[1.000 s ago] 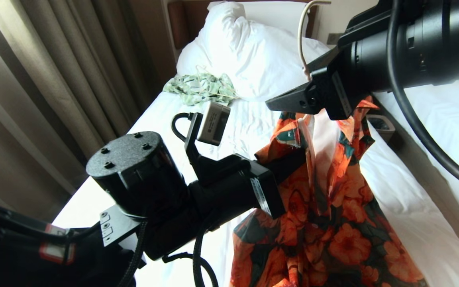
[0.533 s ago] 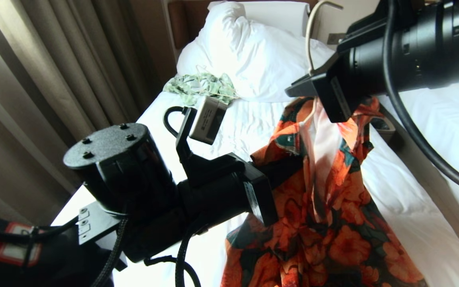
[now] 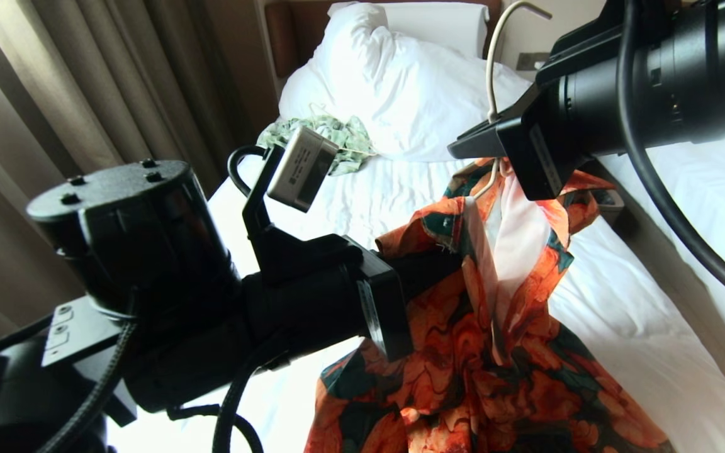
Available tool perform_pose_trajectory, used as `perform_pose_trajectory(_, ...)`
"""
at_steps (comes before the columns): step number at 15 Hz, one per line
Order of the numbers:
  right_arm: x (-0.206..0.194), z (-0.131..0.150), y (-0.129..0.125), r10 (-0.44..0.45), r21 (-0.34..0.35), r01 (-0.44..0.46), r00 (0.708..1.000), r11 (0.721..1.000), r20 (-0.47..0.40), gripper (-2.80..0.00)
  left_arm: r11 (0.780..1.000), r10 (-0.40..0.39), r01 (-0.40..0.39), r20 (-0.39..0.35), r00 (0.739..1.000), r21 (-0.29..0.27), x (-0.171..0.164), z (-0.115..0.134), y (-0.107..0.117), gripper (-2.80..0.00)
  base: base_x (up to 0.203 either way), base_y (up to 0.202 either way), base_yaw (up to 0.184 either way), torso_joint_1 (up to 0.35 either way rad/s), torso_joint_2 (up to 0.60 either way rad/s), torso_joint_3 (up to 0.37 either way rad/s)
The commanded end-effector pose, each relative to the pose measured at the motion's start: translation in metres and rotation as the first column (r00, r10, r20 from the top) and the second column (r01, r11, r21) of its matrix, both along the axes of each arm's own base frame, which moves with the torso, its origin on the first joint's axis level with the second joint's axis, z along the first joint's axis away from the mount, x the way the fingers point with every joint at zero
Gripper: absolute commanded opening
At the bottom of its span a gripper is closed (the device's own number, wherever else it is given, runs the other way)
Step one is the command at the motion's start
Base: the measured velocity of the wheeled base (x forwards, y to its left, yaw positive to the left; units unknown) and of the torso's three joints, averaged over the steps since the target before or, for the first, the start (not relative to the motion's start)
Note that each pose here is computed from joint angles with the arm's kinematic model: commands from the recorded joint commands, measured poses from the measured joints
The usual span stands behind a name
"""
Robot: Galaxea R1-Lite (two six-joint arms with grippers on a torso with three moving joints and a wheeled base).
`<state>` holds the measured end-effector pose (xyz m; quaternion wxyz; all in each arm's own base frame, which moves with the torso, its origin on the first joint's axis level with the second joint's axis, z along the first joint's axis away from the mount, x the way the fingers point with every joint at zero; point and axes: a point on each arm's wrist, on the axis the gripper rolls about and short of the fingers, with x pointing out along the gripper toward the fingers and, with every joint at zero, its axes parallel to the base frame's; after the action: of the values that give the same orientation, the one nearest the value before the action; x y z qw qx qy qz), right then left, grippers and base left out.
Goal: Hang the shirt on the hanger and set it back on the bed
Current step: Take the clothes hanger out of the clothes
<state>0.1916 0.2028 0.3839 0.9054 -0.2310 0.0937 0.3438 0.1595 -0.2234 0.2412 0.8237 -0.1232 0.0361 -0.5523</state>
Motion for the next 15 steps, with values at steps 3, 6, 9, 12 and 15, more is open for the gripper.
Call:
perform_pose_trajectory(3,-0.001,0.001,-0.001,-0.001,0.0,0.001,1.0,1.0,0.004,-2.8,1.0,0.004,-0.004,0.016,1.0,-0.02,-0.001,0.006,0.004,-2.8,0.0,0.0,0.0,0.0,0.0,0.0)
perform_pose_trajectory(6,-0.002,0.001,-0.002,-0.001,-0.001,0.001,1.0,1.0,0.003,-2.8,1.0,-0.001,0.001,0.015,1.0,-0.013,-0.001,0.004,0.003,0.0,0.0,0.0,0.0,0.0,0.0,0.0)
perform_pose_trajectory(9,-0.004,0.004,-0.004,0.001,0.002,-0.001,1.0,1.0,0.009,-2.8,1.0,-0.022,0.023,0.045,0.999,-0.004,-0.001,0.005,0.003,0.0,0.0,0.0,0.0,0.0,0.0,0.0)
perform_pose_trajectory(12,-0.005,0.006,-0.006,-0.007,0.012,0.007,1.0,1.0,0.018,-2.8,1.0,-0.003,0.004,0.046,0.999,-0.006,0.001,0.006,0.007,0.0,0.0,0.0,0.0,0.0,0.0,0.0)
perform_pose_trajectory(15,0.0,0.007,-0.011,-0.036,0.019,0.035,0.999,0.999,0.02,-2.8,1.0,0.008,-0.007,0.072,0.997,-0.013,-0.006,0.007,0.02,0.0,0.0,0.0,0.0,0.0,0.0,0.0)
